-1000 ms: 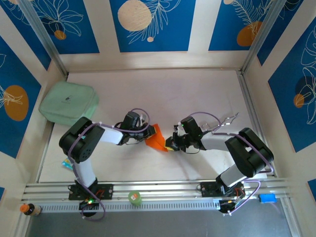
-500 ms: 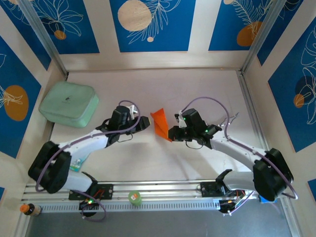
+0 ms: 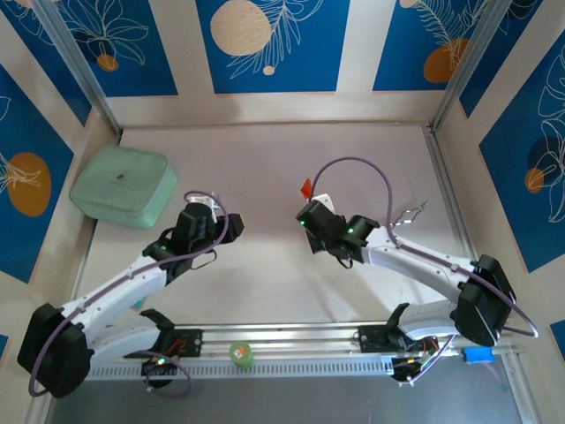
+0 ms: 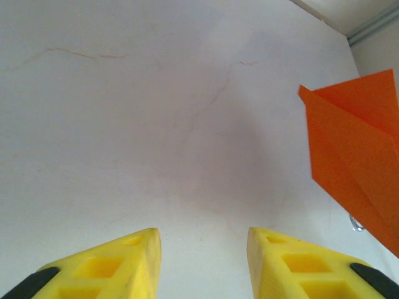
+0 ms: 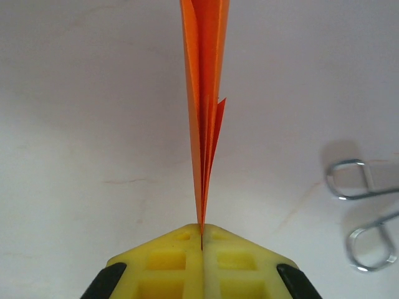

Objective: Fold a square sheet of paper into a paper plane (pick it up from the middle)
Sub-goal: Turn over the paper at the center of the table.

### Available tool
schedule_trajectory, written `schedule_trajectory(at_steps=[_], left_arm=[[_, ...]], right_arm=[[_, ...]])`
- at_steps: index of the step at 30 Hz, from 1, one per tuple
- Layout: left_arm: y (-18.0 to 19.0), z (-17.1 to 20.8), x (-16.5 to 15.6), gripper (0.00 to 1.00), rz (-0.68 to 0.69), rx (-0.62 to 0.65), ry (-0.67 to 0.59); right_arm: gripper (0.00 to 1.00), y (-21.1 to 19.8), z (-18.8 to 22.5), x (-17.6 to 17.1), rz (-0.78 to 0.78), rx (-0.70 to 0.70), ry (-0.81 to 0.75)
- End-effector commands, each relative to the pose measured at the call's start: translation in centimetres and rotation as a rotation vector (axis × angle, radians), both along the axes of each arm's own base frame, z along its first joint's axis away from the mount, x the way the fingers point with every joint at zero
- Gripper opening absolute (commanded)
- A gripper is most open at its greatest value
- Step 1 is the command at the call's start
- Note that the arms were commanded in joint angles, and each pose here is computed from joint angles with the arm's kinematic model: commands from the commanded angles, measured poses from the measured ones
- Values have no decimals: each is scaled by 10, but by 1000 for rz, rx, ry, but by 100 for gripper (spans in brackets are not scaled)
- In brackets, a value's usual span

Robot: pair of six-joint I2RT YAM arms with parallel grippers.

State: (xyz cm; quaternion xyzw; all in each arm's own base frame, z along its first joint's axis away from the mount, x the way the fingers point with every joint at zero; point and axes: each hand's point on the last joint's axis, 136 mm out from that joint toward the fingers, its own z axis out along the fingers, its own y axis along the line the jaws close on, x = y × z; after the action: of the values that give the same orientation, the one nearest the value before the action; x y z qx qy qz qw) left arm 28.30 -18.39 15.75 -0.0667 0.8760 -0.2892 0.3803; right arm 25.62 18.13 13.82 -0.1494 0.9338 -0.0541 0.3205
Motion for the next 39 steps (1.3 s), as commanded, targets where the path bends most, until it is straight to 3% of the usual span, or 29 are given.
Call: schedule_trajectory(at_steps=[1,7,12,15,18,22,25,27,30,33,39], left_arm=[[34,-7,-2,40,112,98,-13],[64,-12,-10,41,246,134,7],[75,-14,-15,42,282,150,19],[78,-12,-16,43,293,146,12],[78,-12,-17,43,291,144,14],[75,-14,-17,43,282,139,23],[71,-17,-15,43,268,130,31],[64,-19,-14,43,239,113,42],[47,-24,-11,41,174,79,67],[33,-31,-9,37,123,51,101],[13,-42,-6,31,56,7,160]], right_arm=[[2,-22,4,6,-52,-252,-62],[4,21,-36,1,79,-328,39],[7,79,-70,-19,252,-237,174],[11,109,-79,-32,342,-116,251],[24,129,-76,-41,386,32,317],[35,141,-55,-45,423,265,370],[37,138,-40,-39,388,470,408],[35,131,-37,-32,340,631,463],[20,119,-41,-18,250,814,551],[9,116,-54,-11,220,842,605],[6,125,-83,-8,177,826,708]])
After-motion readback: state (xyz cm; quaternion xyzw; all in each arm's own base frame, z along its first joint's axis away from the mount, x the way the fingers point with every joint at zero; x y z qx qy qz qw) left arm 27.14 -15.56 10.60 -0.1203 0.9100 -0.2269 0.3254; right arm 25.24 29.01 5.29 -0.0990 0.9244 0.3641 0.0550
